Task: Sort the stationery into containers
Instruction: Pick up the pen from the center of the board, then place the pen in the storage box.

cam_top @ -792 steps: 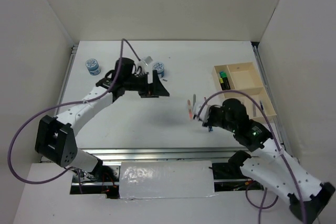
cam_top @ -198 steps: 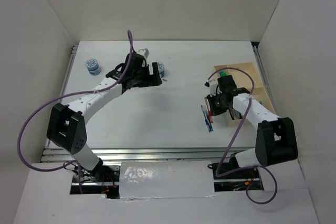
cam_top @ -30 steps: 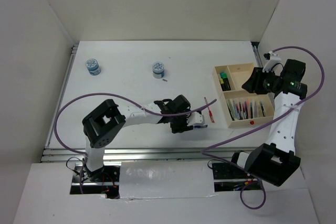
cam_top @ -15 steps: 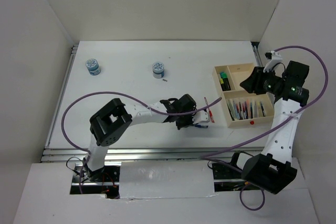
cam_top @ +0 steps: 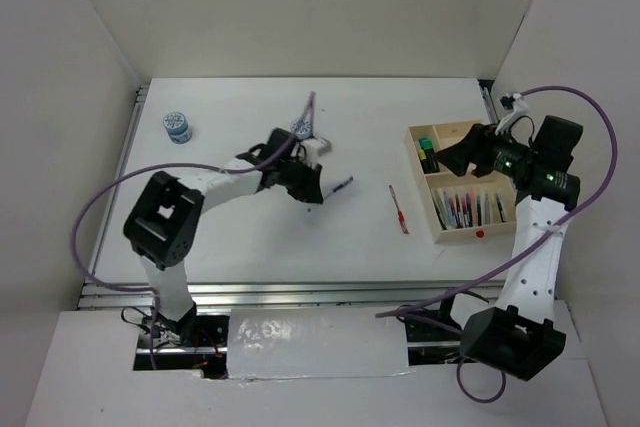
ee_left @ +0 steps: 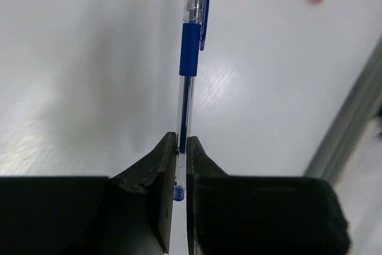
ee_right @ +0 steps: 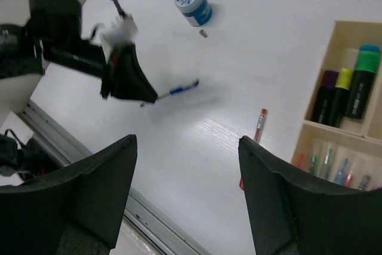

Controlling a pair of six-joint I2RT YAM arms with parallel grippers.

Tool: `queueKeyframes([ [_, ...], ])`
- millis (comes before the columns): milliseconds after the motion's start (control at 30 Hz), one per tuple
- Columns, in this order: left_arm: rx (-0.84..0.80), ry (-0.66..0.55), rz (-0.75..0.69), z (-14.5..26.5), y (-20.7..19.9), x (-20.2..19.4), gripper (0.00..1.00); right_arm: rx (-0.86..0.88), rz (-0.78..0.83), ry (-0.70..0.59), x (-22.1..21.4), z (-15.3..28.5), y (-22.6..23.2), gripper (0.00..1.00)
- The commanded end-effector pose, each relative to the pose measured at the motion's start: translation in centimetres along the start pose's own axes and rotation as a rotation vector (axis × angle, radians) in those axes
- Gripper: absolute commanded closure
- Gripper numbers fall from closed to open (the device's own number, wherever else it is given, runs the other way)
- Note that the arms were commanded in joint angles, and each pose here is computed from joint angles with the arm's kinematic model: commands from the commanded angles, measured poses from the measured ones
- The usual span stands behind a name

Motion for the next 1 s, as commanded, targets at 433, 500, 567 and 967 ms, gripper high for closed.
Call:
queueKeyframes([
  [433,-0.878,-0.764,0.589,18.9,-5.7,8.7,1.0,0.539,-0.167,0.036,1.7,-8.4,11.9,0.38],
  [500,-0.889,-0.775,0.594,19.2,-6.6,8.5,1.0,0.557,-0.138,0.009,3.1,-8.8,12.8,0.4],
  [567,-0.931,-0.788,0.631,19.5,-7.2,8.6,1.0,0.571,-0.118,0.0,3.8,-9.3,13.6,0.42],
  [967,-0.979,-0.778,0.611,18.6,-9.5,8.7,1.0,0.529,-0.328,0.058,4.7,-15.0,14.5,0.48],
])
Point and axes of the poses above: each gripper's point midway between its finger pads, its own z axis back along the fingers, its own y axis along the line the jaws close on, x = y × z, the point moved 7 cm from there along z, back along the fingers, and after that the axes turned 6 degrees about z, right-handed, at the moved point
